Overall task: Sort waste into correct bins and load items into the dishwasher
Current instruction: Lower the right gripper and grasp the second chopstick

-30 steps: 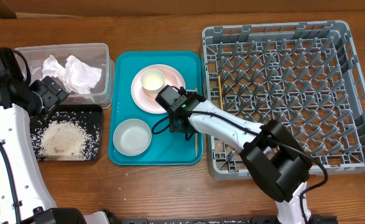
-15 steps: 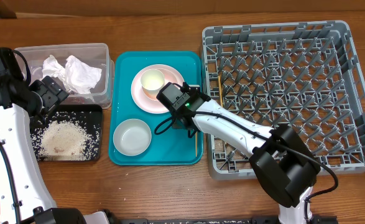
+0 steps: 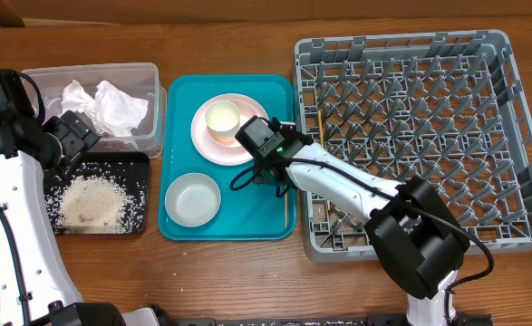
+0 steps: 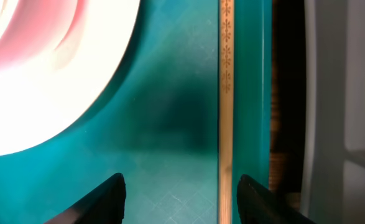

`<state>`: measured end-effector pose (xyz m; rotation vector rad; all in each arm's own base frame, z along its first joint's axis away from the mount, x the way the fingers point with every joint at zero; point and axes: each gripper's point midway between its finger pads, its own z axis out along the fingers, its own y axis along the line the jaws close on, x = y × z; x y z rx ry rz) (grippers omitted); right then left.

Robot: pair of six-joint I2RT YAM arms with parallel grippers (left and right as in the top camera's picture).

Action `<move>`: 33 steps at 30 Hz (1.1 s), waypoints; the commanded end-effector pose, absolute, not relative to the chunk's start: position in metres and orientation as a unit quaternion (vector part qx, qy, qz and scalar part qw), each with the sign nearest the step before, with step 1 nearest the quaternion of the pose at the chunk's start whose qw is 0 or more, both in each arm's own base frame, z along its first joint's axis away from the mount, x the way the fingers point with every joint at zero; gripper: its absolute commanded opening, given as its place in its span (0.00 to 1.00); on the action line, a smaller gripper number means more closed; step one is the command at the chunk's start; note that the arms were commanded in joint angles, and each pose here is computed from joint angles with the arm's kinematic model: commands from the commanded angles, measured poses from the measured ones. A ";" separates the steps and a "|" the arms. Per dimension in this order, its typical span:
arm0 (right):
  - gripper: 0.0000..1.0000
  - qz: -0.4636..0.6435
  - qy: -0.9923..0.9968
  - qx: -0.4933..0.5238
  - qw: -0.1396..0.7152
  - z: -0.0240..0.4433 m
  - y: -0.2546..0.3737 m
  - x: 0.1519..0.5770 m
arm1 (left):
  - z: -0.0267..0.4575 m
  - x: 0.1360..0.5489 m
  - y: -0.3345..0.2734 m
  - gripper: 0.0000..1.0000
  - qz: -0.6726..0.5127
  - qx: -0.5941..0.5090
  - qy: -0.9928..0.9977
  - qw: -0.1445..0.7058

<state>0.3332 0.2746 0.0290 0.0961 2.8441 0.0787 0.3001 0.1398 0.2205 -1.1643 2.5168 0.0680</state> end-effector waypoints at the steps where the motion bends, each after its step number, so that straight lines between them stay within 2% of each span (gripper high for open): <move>1: 0.58 0.018 0.989 0.038 0.138 0.019 0.269 0.332 | 0.224 0.303 0.141 1.00 0.026 -0.408 0.893 0.189; 10: 0.59 0.012 0.991 0.048 0.123 0.001 0.269 0.329 | 0.224 0.303 0.141 1.00 0.026 -0.408 0.893 0.189; 19: 0.59 0.057 0.993 0.043 0.093 0.000 0.286 0.321 | 0.224 0.303 0.141 1.00 0.026 -0.408 0.893 0.189; 25: 0.35 0.057 0.993 0.043 0.095 0.000 0.286 0.322 | 0.224 0.303 0.141 1.00 0.026 -0.408 0.893 0.189; 29: 0.30 0.049 0.993 0.046 0.101 0.000 0.282 0.325 | 0.224 0.303 0.141 1.00 0.026 -0.408 0.893 0.189; 33: 0.29 0.041 0.992 0.060 0.107 -0.001 0.279 0.326 | 0.224 0.303 0.141 1.00 0.026 -0.409 0.893 0.189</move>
